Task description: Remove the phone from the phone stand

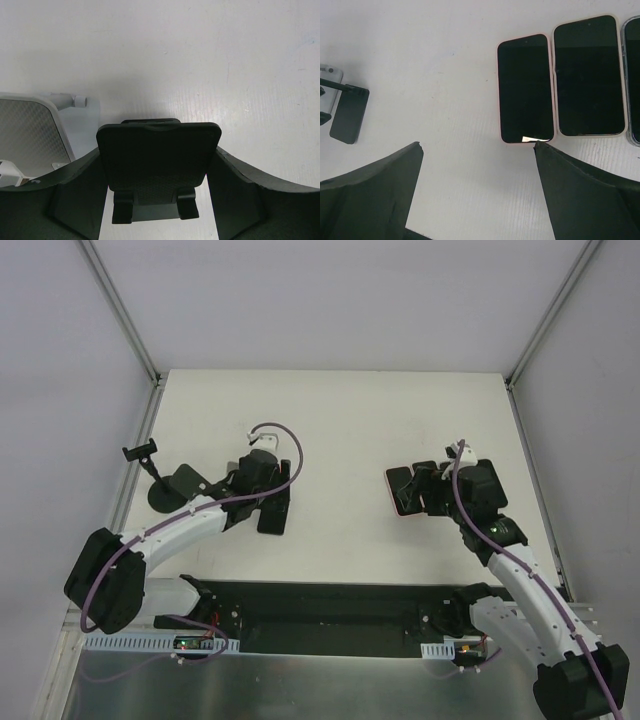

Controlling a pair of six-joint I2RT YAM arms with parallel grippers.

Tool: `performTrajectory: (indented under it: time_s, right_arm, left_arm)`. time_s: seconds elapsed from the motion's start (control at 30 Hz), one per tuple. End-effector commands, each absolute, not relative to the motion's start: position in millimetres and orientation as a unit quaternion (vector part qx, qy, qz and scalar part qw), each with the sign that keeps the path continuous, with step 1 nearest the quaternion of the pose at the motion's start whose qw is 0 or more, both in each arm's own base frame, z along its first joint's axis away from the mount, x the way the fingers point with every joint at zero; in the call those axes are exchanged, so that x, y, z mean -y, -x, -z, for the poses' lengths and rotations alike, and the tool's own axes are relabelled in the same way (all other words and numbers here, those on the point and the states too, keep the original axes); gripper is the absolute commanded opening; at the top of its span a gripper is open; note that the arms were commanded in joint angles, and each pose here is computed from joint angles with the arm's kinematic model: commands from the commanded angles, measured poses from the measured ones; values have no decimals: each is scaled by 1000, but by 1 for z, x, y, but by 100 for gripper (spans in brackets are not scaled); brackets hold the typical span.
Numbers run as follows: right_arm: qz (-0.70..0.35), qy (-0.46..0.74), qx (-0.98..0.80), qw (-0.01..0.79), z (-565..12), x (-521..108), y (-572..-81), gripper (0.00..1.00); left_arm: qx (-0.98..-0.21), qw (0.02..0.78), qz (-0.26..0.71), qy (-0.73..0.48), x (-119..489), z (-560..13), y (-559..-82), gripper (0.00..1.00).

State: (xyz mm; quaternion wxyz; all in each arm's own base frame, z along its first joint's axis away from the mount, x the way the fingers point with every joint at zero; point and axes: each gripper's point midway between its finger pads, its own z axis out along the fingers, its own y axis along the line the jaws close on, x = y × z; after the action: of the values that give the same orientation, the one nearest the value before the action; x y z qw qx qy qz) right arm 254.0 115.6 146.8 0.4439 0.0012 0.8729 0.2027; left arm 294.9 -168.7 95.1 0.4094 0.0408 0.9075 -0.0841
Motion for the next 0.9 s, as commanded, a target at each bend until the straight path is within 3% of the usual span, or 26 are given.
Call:
performTrajectory:
  time_s: [0.0,0.13,0.23,0.43,0.7,0.87]
  right_arm:
    - [-224,-16,-856,466,-160,-118,-255,97]
    - [-224,-12,-852,472,-163,-117,-253,97]
    - [-219,-12,-851,478,-167,-115,-253,97]
    - [-187,-7,-844,503,-191,-103,-255,97]
    - [-80,-13,-828,555,-238,-60,-255,96]
    - [27,-85,-791,605,-288,-7,-246,96]
  left_arm:
    - [-895,439,83,-16,162,-102,-299,46]
    - [-889,447,92,-22,164,-111,-298,63]
    - [-883,456,105,-28,168,-122,-298,68]
    - [-855,500,135,-36,172,-166,-301,97]
    - [-810,570,140,1,140,-258,-317,99]
    - [-765,634,85,77,71,-327,-314,99]
